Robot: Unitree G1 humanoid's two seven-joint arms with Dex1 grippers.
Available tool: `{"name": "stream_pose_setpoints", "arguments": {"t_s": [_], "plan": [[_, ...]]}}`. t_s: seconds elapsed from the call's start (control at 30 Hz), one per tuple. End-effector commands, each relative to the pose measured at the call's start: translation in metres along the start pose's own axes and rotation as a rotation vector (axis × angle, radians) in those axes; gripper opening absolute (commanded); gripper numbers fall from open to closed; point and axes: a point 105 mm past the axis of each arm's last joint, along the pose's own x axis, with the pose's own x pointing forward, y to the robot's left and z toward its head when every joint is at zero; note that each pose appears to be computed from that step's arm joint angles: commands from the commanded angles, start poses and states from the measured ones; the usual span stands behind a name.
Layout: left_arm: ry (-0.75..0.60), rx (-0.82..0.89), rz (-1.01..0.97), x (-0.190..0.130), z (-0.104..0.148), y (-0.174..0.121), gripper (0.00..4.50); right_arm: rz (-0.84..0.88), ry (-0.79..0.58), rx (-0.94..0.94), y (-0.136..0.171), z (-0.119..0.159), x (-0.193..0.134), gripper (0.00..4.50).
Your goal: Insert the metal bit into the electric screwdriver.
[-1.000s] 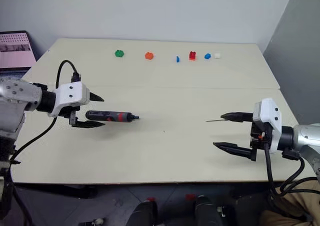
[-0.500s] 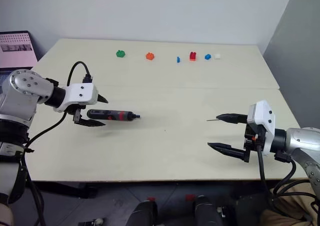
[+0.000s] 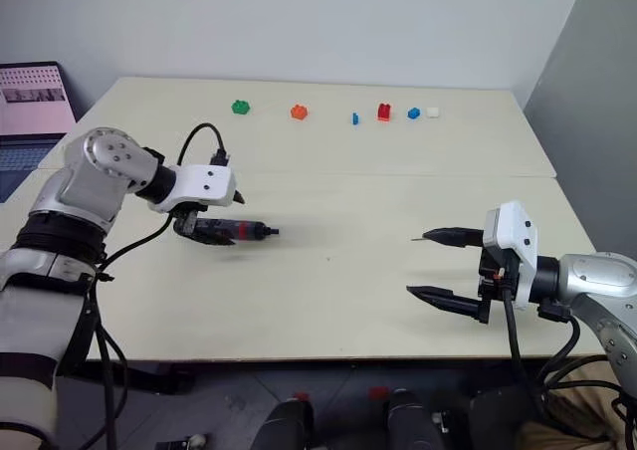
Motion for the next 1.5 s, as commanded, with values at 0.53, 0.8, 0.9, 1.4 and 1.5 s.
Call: {"name": "stream_pose_setpoints", "arguments": {"t_s": [0.53,0.8,0.9,1.4,1.5], "plan": [[0.161,0.031,-0.002,0.035,0.008,0.020,4.47,0.129,-0.019,-0.041,-0.004,0.016,0.004,4.50],[0.189,0.018,0.011,0.044,0.008,0.023,4.47,0.153,-0.001,-0.051,-0.008,0.017,0.003,4.50],[0.190,0.015,0.005,0.047,0.008,0.022,4.47,0.157,0.004,-0.052,-0.007,0.017,0.003,4.50],[0.276,0.069,-0.003,0.046,0.005,0.025,2.80,0.150,0.020,-0.050,-0.009,0.016,-0.001,4.50],[0.283,0.074,-0.023,0.047,0.004,0.023,2.05,0.146,0.023,-0.050,-0.010,0.016,-0.002,4.50]]}}
